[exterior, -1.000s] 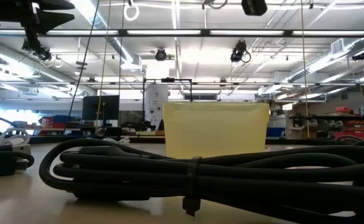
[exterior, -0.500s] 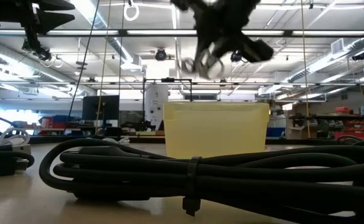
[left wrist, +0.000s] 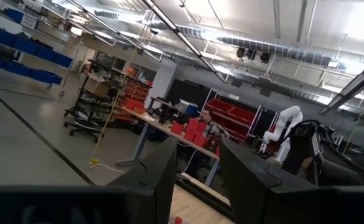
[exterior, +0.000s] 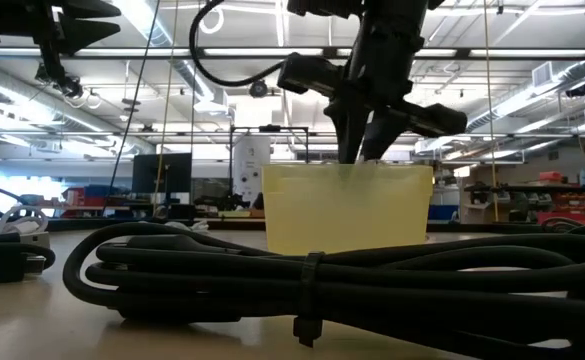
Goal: Pick and place USB-C Cables
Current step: Put the white charger cable into the yellow bin
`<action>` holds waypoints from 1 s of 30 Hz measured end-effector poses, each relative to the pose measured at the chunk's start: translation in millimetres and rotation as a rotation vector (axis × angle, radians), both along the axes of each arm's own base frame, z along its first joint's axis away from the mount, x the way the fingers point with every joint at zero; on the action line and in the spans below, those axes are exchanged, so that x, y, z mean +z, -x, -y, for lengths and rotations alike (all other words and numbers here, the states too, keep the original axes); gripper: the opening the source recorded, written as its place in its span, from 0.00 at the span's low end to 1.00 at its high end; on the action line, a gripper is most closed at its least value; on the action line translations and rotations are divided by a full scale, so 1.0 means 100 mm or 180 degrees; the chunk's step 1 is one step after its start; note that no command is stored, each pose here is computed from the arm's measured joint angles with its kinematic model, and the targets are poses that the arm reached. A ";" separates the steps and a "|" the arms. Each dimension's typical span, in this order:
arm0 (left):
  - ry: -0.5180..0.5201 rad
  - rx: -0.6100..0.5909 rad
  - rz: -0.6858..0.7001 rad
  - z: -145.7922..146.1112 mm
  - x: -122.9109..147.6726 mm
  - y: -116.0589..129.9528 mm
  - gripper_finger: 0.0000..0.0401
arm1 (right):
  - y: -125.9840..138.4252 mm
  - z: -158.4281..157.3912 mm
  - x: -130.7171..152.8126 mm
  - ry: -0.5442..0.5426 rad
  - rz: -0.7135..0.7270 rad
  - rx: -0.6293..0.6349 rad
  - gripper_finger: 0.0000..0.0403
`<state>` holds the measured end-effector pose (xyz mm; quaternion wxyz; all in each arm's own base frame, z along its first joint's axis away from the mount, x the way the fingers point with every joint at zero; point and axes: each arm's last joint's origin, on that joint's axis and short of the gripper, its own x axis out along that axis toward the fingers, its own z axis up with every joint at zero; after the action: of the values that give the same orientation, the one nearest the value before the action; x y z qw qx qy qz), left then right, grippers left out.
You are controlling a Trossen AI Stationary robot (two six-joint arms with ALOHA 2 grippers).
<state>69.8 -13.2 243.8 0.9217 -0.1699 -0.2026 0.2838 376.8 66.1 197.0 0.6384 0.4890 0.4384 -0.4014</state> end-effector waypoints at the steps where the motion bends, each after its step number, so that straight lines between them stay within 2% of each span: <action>1: -0.0008 0.0004 -0.0006 0.00 0.00 0.00 0.33 | 0.00 0.01 -0.01 0.0003 -0.0013 -0.0005 0.09; 14: -0.0027 0.0006 -0.0031 0.00 0.00 0.00 0.33 | 0.04 0.06 -0.04 0.0134 -0.0190 -0.0036 0.09; 30: -0.0027 0.0007 -0.0031 0.00 0.00 0.00 0.33 | 0.04 0.05 -0.04 0.0196 -0.0182 0.0008 0.09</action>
<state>70.0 -13.3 243.6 0.9231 -0.1645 -0.1995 0.2848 373.0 60.7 193.4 0.6409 0.4569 0.4445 -0.4276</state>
